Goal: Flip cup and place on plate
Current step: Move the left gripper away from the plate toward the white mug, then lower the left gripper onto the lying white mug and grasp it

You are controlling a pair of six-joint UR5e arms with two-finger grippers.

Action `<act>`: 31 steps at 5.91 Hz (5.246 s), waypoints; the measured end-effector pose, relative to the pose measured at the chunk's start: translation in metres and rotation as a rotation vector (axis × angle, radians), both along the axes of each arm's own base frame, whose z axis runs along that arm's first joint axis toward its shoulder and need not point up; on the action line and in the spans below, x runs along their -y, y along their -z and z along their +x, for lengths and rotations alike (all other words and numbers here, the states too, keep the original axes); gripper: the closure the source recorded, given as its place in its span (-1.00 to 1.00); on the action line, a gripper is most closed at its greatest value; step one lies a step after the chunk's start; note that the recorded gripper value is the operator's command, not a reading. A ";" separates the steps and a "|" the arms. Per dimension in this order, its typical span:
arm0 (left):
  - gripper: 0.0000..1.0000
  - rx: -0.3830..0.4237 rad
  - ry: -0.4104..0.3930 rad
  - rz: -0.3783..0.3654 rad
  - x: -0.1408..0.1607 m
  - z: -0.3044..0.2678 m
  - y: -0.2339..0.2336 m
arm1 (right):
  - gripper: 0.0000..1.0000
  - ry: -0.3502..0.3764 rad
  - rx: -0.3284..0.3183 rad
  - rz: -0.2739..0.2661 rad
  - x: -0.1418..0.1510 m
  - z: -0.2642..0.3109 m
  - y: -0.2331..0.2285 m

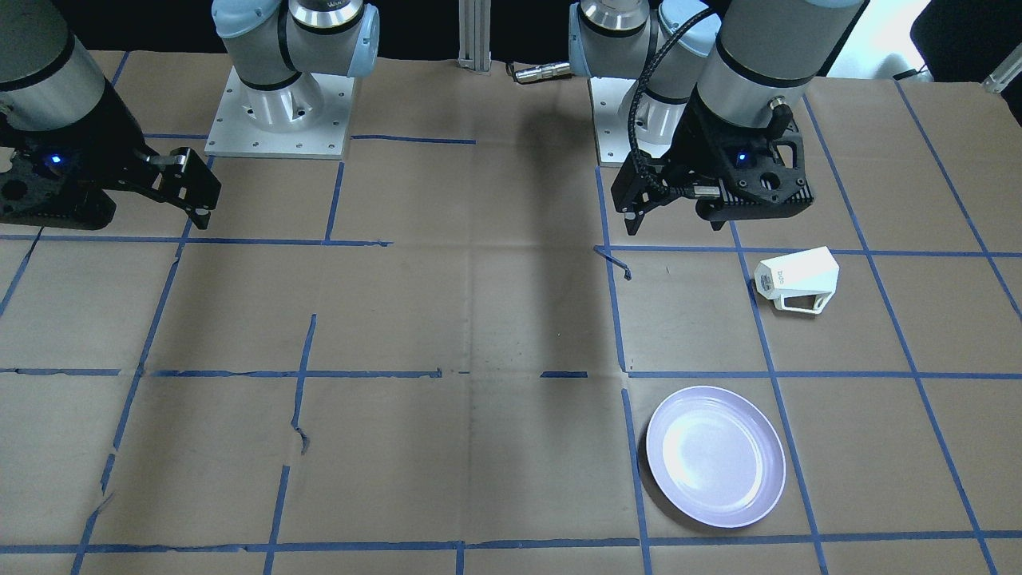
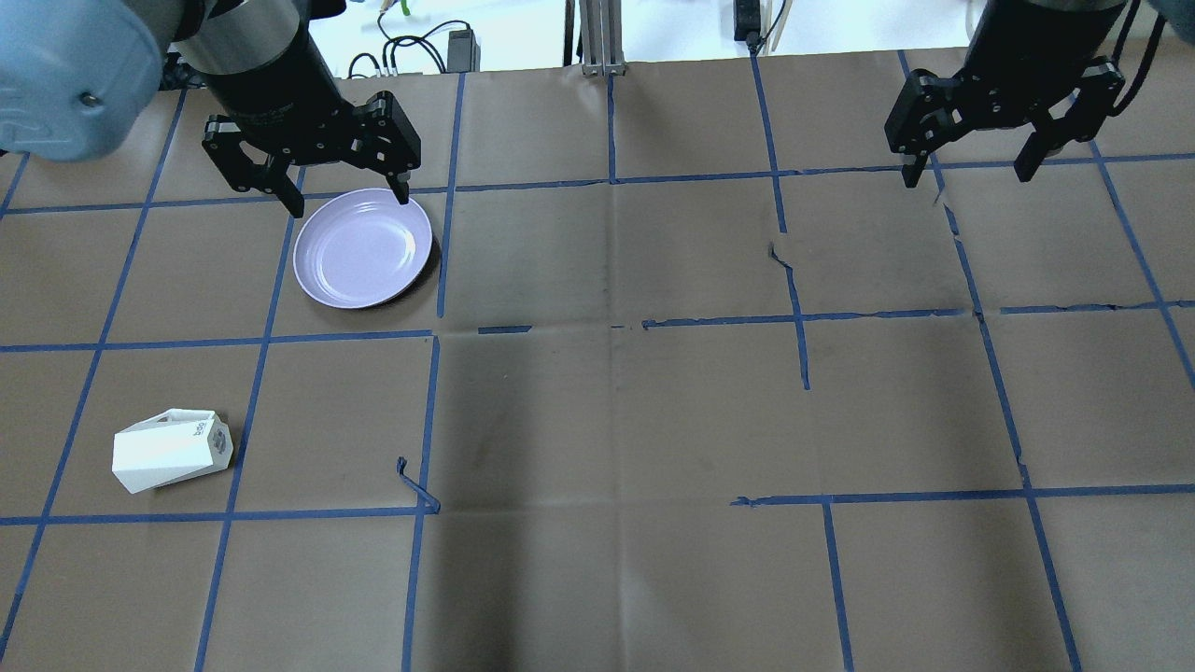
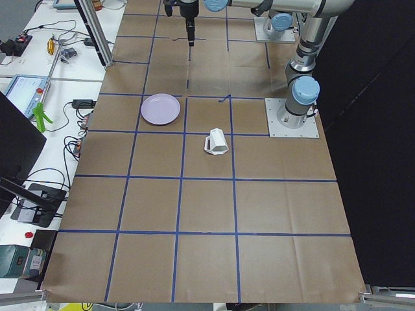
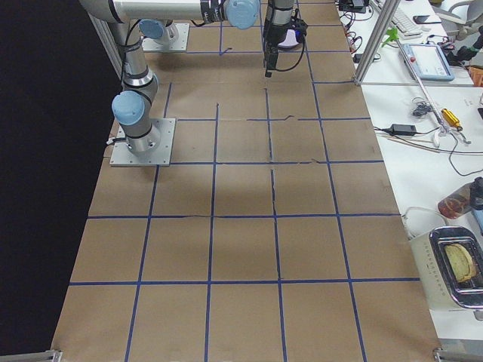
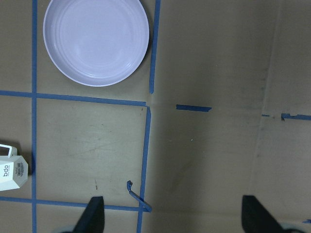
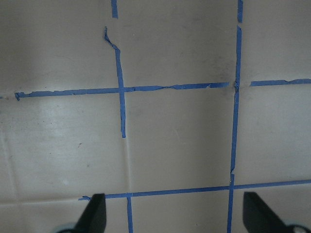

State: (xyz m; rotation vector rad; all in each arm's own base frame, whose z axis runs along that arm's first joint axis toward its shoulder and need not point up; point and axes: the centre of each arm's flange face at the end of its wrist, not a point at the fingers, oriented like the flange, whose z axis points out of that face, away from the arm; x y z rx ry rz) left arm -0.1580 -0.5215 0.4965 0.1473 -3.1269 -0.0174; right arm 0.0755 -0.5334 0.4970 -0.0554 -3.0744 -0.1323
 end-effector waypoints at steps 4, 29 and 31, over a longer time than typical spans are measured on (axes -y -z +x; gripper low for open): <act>-0.99 0.002 -0.003 -0.005 -0.004 0.002 -0.004 | -1.00 0.000 0.000 0.000 0.000 0.000 0.000; 1.00 -1.328 0.026 -0.136 -0.148 0.529 0.385 | -1.00 0.000 0.000 0.000 0.000 0.000 0.000; 1.00 -1.323 0.044 -0.151 -0.147 0.531 0.385 | -1.00 0.000 0.000 0.001 0.000 0.000 0.000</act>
